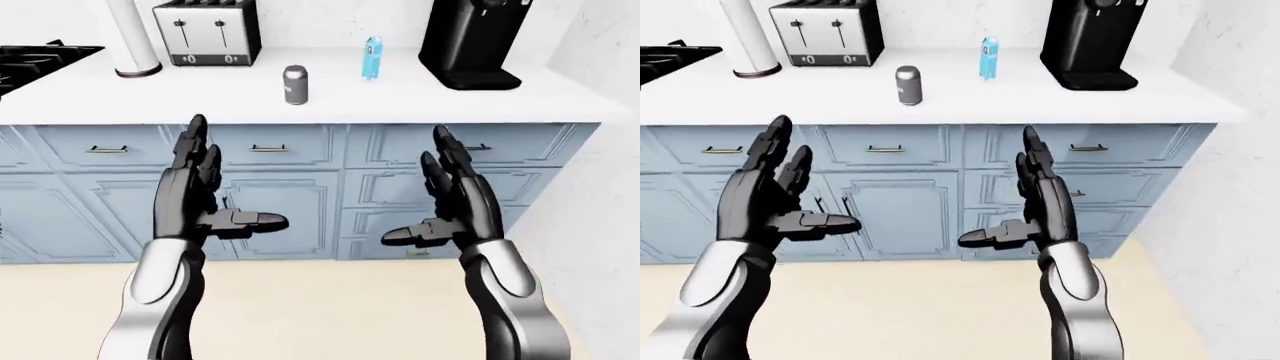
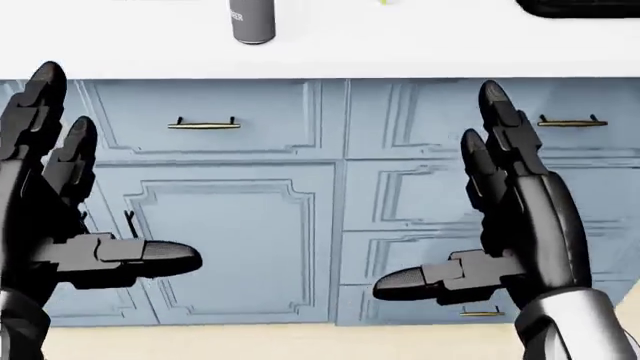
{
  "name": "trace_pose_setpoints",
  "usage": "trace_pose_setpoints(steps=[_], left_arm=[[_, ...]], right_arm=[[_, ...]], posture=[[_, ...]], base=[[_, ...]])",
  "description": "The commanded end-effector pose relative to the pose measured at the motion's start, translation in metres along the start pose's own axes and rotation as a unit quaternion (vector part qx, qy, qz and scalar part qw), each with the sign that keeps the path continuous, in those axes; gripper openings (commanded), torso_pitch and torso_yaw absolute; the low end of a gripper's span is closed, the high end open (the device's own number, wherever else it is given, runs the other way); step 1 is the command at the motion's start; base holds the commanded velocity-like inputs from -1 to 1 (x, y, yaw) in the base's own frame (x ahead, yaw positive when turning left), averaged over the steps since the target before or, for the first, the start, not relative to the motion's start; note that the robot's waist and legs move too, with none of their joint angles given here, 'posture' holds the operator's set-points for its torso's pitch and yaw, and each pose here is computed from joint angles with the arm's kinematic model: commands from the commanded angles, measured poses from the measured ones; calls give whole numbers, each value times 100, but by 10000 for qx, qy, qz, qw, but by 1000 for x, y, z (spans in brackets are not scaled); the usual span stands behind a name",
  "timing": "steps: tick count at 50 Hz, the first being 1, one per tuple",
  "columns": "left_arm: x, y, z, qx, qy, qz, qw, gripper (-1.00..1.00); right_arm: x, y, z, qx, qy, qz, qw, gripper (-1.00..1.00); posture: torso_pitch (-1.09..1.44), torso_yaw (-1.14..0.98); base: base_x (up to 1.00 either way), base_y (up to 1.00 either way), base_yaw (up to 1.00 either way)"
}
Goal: Move the drinks to the dining counter.
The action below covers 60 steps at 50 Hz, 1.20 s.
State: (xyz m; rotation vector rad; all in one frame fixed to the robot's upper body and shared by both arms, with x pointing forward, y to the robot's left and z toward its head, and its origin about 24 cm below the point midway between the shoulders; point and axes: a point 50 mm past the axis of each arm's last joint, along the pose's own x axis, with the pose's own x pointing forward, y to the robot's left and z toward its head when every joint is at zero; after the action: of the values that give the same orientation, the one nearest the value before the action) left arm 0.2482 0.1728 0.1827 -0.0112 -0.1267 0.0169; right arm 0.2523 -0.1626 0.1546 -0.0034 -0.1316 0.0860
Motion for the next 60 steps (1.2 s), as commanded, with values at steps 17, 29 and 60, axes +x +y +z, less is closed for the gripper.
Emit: trace_pose_setpoints(steps=[17,29,60], left_arm=[[1,11,45,110,-572,0,9983,100],[-2,15,52,147,-620,9,9980,100],[-2,22,69,159,-734,83,9971,100]], right_arm=[[5,7,38,-290,-598,94,9977,100],[4,4,57,-308,-783,64,9964,100],[2,-4,74,-64,-962,-73,9953,100]], posture=[[0,0],[0,0],[0,0]], base=[[52,-11,0],[59,0,0],[13,1,11]])
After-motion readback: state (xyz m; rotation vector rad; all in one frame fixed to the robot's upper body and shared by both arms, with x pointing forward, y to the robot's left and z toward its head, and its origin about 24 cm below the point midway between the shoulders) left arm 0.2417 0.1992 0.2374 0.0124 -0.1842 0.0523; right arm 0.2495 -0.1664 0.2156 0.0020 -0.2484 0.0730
